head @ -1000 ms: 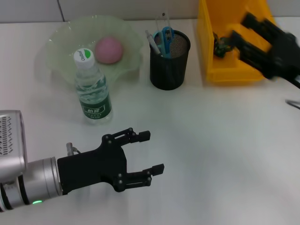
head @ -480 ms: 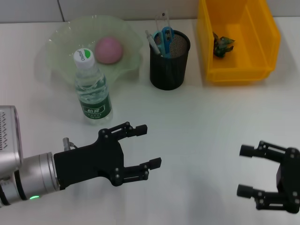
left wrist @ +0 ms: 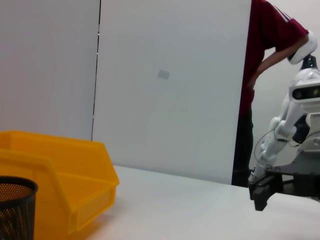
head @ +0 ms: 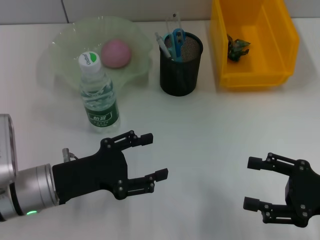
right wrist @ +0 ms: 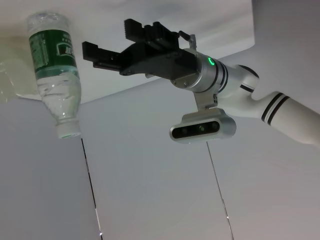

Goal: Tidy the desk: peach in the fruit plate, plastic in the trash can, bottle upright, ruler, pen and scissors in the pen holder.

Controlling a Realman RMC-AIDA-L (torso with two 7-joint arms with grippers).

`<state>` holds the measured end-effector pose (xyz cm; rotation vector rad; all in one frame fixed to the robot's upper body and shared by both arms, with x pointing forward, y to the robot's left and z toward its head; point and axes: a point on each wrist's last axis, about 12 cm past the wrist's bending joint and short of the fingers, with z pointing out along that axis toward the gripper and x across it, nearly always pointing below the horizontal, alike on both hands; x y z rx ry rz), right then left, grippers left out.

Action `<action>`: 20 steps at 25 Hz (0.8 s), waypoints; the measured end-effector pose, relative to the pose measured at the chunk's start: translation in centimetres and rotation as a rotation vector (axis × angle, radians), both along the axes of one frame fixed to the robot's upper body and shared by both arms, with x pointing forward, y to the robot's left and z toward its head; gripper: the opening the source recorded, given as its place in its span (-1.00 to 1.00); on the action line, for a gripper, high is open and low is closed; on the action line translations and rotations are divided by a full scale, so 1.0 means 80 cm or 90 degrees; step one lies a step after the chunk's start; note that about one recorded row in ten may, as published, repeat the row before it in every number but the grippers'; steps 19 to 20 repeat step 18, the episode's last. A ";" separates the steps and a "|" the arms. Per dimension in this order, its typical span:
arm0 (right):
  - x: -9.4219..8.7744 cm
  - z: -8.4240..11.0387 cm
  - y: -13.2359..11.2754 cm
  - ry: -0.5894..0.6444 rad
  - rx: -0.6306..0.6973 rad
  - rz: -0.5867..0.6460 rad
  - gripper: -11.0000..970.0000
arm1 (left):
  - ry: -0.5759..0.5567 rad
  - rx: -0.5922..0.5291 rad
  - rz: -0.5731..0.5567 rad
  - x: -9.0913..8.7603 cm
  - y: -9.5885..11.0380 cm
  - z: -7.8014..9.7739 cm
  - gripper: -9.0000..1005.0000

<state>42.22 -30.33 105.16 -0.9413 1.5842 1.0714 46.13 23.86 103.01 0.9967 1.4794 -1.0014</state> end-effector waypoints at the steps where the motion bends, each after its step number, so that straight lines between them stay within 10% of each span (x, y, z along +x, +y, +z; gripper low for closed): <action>1: 0.000 0.000 0.000 0.000 0.000 0.000 0.72 | 0.000 0.000 0.000 0.000 0.000 0.000 0.61; 20: 0.008 -0.003 -0.001 -0.003 -0.015 -0.031 0.72 | 0.015 -0.006 -0.030 -0.007 0.005 0.002 0.61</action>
